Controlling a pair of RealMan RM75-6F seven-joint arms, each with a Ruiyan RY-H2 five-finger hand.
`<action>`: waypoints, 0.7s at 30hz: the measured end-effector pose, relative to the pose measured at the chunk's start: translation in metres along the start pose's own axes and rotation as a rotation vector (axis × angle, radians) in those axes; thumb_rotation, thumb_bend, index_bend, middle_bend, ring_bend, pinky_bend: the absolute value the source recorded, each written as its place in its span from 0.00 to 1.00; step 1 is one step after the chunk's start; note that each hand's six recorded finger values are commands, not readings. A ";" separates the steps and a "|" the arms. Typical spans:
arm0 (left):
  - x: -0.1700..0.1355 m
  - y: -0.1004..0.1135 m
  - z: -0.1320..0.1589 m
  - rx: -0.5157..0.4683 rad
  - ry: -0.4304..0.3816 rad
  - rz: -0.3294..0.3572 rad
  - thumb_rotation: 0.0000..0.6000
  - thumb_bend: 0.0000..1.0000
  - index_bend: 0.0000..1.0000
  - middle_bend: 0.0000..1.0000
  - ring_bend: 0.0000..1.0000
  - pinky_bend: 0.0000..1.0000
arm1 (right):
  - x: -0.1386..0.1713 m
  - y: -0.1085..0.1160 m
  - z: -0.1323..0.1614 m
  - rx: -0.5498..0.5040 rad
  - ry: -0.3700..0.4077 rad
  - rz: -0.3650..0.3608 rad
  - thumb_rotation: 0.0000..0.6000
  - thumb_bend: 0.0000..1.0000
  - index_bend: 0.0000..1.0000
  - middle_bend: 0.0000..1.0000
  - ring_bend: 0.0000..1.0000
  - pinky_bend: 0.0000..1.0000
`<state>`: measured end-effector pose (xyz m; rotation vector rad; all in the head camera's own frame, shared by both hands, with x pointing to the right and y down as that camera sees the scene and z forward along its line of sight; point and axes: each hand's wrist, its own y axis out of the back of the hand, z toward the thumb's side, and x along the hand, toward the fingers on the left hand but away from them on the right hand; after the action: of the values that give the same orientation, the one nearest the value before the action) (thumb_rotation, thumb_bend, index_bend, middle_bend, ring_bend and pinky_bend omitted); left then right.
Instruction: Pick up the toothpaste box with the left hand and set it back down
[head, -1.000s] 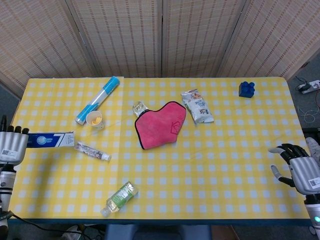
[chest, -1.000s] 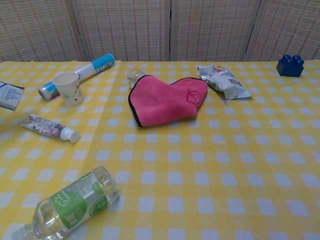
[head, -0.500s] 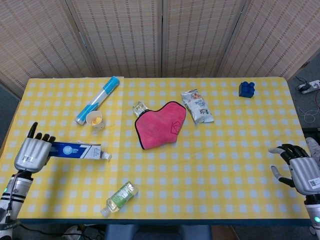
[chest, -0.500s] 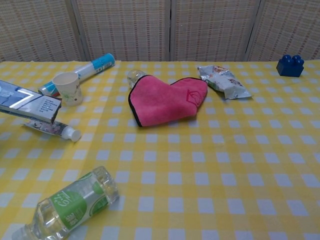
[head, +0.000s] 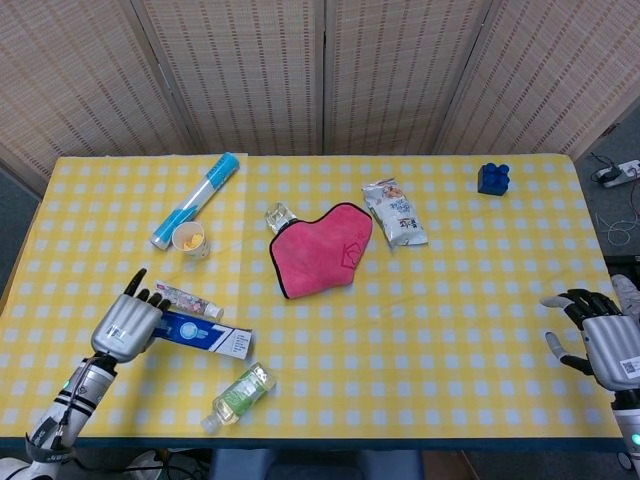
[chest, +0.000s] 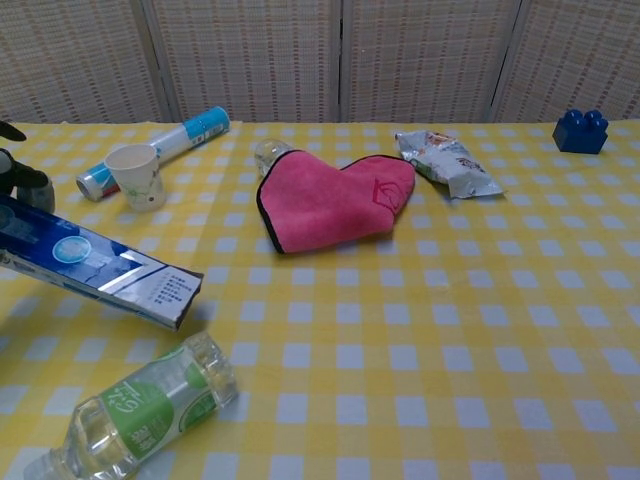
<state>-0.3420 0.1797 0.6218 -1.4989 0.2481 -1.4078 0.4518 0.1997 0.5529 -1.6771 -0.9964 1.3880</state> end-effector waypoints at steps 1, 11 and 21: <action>0.000 -0.002 0.001 -0.005 -0.001 -0.012 1.00 0.26 0.24 0.38 0.36 0.06 | 0.000 0.000 0.000 0.000 0.000 0.000 1.00 0.32 0.32 0.32 0.21 0.21; -0.012 -0.012 0.003 -0.098 0.035 -0.074 1.00 0.26 0.00 0.05 0.14 0.06 | 0.001 -0.002 -0.002 -0.007 -0.004 0.001 1.00 0.32 0.32 0.32 0.21 0.21; -0.037 -0.020 -0.025 -0.247 0.192 -0.045 1.00 0.26 0.00 0.03 0.13 0.06 | 0.001 -0.004 -0.004 0.000 -0.005 0.014 1.00 0.32 0.32 0.32 0.21 0.21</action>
<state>-0.3833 0.2024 0.6092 -1.5755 0.5256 -1.6049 0.4551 0.2018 0.5562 -1.6846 -0.9897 1.4012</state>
